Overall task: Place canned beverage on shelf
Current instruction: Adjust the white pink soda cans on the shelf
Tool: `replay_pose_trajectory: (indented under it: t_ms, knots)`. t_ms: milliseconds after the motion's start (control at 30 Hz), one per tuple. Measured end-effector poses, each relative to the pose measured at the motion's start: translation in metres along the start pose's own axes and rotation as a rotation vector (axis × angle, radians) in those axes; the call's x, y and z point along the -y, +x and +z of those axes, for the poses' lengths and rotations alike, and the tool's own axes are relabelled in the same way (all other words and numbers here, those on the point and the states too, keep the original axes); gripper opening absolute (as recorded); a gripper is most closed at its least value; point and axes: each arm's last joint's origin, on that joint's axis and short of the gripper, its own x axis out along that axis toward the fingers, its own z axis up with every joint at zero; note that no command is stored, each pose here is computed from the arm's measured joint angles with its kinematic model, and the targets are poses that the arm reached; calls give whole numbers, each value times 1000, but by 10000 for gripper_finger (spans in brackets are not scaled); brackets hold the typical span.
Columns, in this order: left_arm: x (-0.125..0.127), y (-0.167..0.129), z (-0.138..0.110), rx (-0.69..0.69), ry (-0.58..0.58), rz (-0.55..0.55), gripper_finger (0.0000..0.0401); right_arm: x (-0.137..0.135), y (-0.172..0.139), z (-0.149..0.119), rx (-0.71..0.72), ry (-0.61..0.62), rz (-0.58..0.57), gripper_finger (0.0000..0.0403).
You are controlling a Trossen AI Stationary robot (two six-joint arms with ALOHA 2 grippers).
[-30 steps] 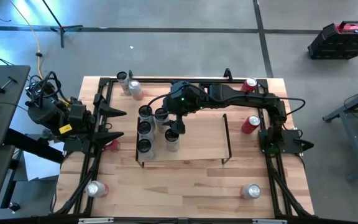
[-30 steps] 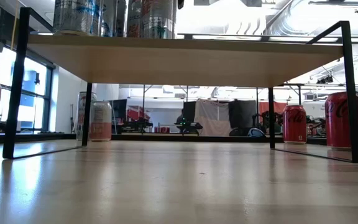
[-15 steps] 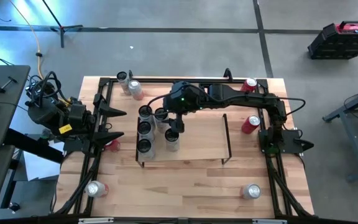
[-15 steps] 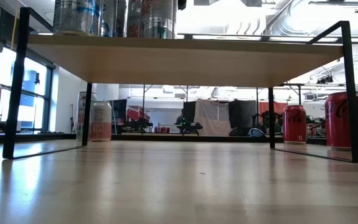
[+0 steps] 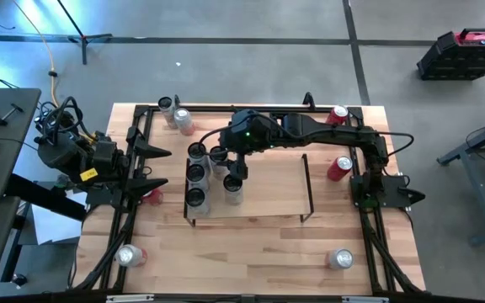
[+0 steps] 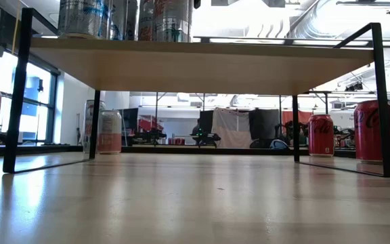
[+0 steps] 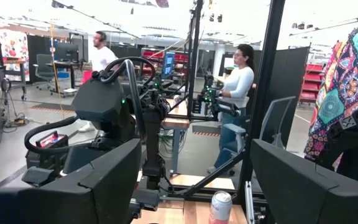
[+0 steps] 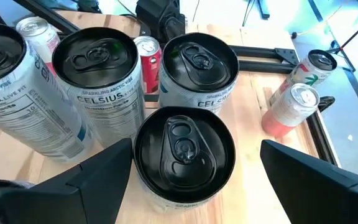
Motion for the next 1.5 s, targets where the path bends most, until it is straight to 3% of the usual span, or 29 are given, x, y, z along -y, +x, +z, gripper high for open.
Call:
replay_pose_trajectory:
  t_ms: [1500]
  knots:
    - [1, 1, -1, -4, -3, -1, 291, 0, 0, -2, -27, 2, -32, 339]
